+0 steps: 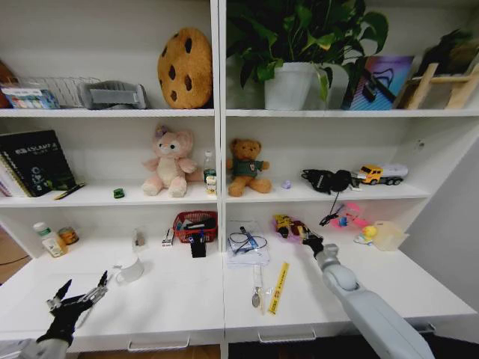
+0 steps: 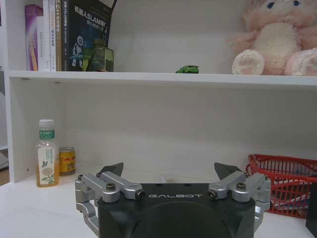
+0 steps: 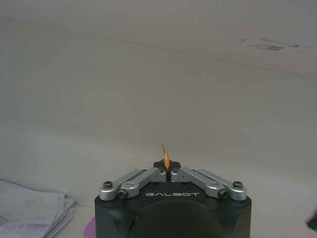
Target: Organize the objects on the table.
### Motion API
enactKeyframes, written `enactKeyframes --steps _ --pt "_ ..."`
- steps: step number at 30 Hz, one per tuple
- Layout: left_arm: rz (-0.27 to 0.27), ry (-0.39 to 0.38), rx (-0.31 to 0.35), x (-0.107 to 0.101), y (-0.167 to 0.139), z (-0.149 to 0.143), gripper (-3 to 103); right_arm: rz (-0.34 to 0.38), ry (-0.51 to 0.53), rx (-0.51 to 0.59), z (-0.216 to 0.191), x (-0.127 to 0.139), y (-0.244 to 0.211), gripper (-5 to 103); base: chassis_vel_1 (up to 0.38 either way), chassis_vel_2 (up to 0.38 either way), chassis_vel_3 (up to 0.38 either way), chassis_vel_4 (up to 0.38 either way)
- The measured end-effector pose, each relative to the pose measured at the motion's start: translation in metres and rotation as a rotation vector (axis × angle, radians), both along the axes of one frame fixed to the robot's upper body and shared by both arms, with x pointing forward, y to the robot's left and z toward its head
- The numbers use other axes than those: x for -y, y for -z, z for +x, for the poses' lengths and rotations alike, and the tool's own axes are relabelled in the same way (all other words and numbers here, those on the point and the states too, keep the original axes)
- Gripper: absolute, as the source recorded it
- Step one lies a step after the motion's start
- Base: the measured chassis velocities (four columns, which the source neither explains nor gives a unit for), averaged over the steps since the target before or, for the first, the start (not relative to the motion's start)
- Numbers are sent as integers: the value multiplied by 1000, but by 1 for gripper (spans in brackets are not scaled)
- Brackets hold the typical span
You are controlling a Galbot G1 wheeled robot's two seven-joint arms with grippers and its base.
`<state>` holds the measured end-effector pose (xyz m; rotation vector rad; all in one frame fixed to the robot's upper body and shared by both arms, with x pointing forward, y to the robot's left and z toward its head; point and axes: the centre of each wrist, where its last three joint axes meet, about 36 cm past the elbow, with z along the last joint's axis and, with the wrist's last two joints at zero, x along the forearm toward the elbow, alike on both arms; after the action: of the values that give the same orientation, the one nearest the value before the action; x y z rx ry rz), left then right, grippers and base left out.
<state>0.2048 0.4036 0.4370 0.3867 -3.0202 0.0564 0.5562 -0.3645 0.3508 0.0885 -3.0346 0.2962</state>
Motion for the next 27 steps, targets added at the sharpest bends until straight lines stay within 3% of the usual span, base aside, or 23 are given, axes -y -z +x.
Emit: enactKeyframes --steps 3,9,10,12,14,15,17,21,22,23,27 --pt "0 0 0 0 0 0 100 -22 18 -12 26 -1 8 0 0 0 0 0" --pt "0 0 0 0 0 0 100 -29 21 -24 31 -2 13 -1 0 0 0 0" --pt "0 0 0 0 0 0 100 -29 22 -25 30 -2 14 9 0 0 0 0" --pt "0 0 0 0 0 0 100 -27 24 -26 30 -1 16 9 0 0 0 0" --pt "0 0 0 0 0 0 100 -22 31 -23 28 0 17 20 0 0 0 0" --pt "0 0 0 0 0 0 100 -22 31 -23 28 0 17 20 0 0 0 0" --pt "0 0 0 0 0 0 100 -10 39 -8 24 0 14 36 0 0 0 0" --pt "0 0 0 0 0 0 100 5 36 12 18 -3 5 42 0 0 0 0" --pt "0 0 0 0 0 0 100 16 31 26 11 -6 -3 53 0 0 0 0" --pt "0 0 0 0 0 0 100 30 24 36 3 -8 -11 53 0 0 0 0" --pt "0 0 0 0 0 0 100 59 19 32 -39 -4 -23 69 0 0 0 0"
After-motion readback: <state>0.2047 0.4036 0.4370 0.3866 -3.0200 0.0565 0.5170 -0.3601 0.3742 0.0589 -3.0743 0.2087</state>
